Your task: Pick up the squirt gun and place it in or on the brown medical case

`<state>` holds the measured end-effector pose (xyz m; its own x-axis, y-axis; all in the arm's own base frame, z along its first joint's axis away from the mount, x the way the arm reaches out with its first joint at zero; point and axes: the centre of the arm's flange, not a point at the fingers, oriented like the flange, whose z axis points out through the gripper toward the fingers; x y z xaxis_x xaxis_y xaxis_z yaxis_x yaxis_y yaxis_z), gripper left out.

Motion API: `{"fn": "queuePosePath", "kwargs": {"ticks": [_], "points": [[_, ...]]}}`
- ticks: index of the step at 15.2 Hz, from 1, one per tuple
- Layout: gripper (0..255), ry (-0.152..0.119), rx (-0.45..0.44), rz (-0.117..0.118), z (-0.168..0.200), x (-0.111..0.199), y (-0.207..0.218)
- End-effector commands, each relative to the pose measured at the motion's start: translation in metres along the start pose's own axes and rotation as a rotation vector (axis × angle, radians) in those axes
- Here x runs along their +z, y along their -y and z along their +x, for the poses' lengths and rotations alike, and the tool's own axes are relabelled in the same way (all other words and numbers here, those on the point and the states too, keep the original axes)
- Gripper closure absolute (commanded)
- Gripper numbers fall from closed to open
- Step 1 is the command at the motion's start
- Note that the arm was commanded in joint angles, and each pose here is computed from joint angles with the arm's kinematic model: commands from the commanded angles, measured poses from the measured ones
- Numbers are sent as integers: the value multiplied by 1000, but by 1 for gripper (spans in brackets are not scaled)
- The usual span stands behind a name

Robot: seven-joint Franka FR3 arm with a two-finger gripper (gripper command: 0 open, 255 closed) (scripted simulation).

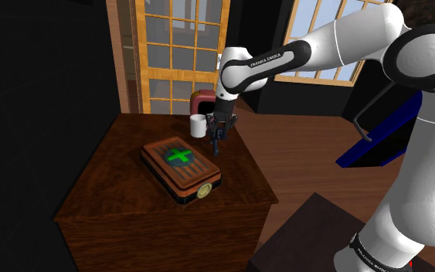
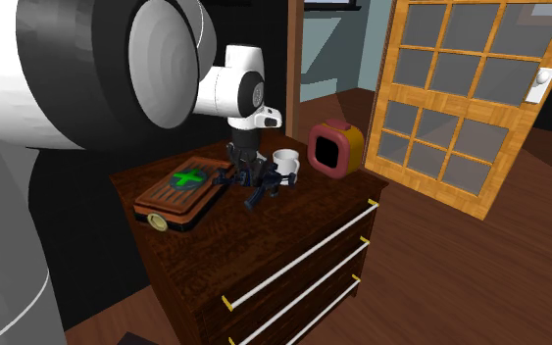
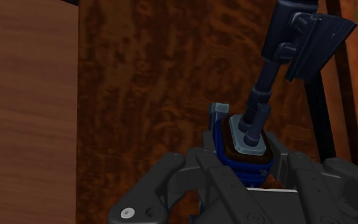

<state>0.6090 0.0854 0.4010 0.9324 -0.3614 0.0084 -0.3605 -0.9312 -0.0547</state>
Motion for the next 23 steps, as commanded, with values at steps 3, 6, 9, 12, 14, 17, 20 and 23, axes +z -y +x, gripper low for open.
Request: {"fn": "queuePosePath", "kwargs": {"ticks": [3,6,9,12,14,17,20,23], "points": [[255,0,0,0,0,-20,1],[255,0,0,0,1,-36,2],[255,0,0,0,1,-52,2],[255,0,0,0,1,-67,3],[255,0,0,0,1,-78,4],[255,0,0,0,1,-94,5],[255,0,0,0,1,-110,6],[255,0,0,0,1,-125,6]]}}
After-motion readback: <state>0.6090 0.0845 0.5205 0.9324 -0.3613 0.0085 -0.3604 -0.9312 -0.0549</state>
